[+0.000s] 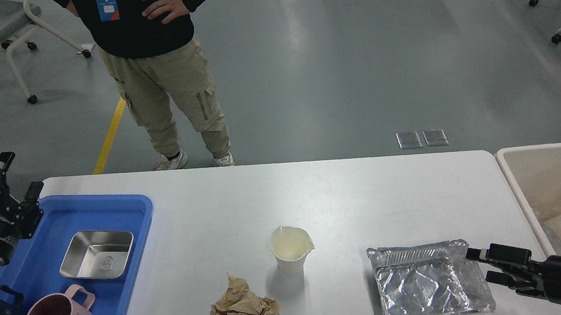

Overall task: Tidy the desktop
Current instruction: 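Lower the right gripper toward the edge of the foil tray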

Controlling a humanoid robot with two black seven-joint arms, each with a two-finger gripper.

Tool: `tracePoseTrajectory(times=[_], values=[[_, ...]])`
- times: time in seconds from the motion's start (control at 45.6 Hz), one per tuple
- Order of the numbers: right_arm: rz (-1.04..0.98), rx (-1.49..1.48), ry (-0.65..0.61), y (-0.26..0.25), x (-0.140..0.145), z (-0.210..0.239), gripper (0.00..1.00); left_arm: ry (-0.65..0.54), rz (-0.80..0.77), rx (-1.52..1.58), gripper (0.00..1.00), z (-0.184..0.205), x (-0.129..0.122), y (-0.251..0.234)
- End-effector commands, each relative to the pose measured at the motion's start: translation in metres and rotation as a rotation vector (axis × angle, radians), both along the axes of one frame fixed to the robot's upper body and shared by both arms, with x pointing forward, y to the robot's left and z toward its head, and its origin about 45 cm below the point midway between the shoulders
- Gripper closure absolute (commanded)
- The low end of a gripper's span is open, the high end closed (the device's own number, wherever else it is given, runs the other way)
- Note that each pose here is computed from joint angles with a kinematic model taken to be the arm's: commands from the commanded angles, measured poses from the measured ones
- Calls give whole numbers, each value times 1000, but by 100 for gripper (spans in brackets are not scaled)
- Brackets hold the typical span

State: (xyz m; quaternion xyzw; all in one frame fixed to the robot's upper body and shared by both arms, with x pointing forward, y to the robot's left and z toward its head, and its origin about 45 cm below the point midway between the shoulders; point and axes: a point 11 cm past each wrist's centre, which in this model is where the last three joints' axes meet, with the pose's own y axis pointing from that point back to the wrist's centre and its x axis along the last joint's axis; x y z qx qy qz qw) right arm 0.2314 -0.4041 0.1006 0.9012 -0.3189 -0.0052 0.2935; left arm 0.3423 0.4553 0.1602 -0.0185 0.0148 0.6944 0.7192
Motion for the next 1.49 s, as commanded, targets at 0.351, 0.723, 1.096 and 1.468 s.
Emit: tracePoseTrajectory(times=[0.351, 0.723, 1.096, 1.468], values=[[35, 40, -15, 7, -1, 2, 0, -1, 2, 2, 4, 0, -1, 1], [-75, 34, 17, -18, -2, -4, 0, -2, 3, 2, 4, 0, -1, 1], [-12, -12, 51, -13, -17, -16, 0, 0, 4, 7, 4, 1, -2, 4], [52, -23, 43, -3, -16, -20, 0, -1, 13, 16, 4, 3, -4, 10]])
